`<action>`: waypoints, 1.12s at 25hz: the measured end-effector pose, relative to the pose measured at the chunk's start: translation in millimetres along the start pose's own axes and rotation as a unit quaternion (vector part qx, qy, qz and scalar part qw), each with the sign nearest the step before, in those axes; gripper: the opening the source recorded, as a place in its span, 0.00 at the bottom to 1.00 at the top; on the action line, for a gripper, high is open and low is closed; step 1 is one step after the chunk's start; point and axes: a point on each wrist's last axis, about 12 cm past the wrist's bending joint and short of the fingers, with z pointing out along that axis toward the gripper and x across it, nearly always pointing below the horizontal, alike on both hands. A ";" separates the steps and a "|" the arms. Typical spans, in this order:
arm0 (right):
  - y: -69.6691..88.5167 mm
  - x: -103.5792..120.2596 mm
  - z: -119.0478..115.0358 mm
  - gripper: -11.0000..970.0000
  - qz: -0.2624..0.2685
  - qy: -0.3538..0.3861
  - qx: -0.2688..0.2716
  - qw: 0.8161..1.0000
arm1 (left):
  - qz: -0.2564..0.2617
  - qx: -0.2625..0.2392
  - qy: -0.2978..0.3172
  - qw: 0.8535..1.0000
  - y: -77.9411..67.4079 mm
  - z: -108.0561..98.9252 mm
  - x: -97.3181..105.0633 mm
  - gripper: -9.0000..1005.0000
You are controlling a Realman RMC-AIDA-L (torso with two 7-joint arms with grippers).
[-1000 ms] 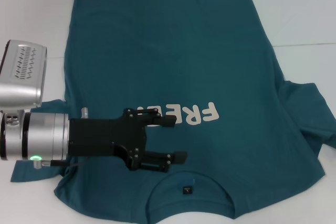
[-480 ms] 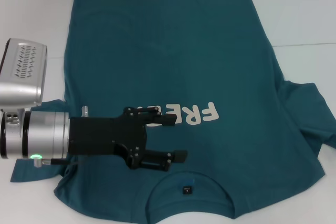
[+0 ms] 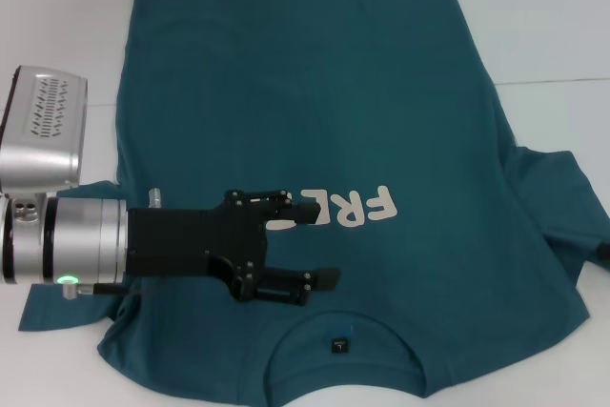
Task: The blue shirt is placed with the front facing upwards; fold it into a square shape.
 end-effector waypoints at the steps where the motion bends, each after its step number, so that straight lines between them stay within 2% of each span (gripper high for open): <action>1: 0.4 0.0 0.5 0.78 0.000 0.000 -0.001 1.000 | 0.000 0.000 0.000 1.000 0.0 0.1 0.0 0.84; 18: 3.5 -0.3 8.6 0.78 0.001 -0.014 -0.001 1.000 | 0.005 -0.003 0.000 1.000 0.7 0.5 0.0 0.84; 28: 4.3 -1.0 11.6 0.49 0.006 -0.023 -0.004 1.000 | 0.006 -0.005 0.001 1.000 1.1 0.7 0.1 0.84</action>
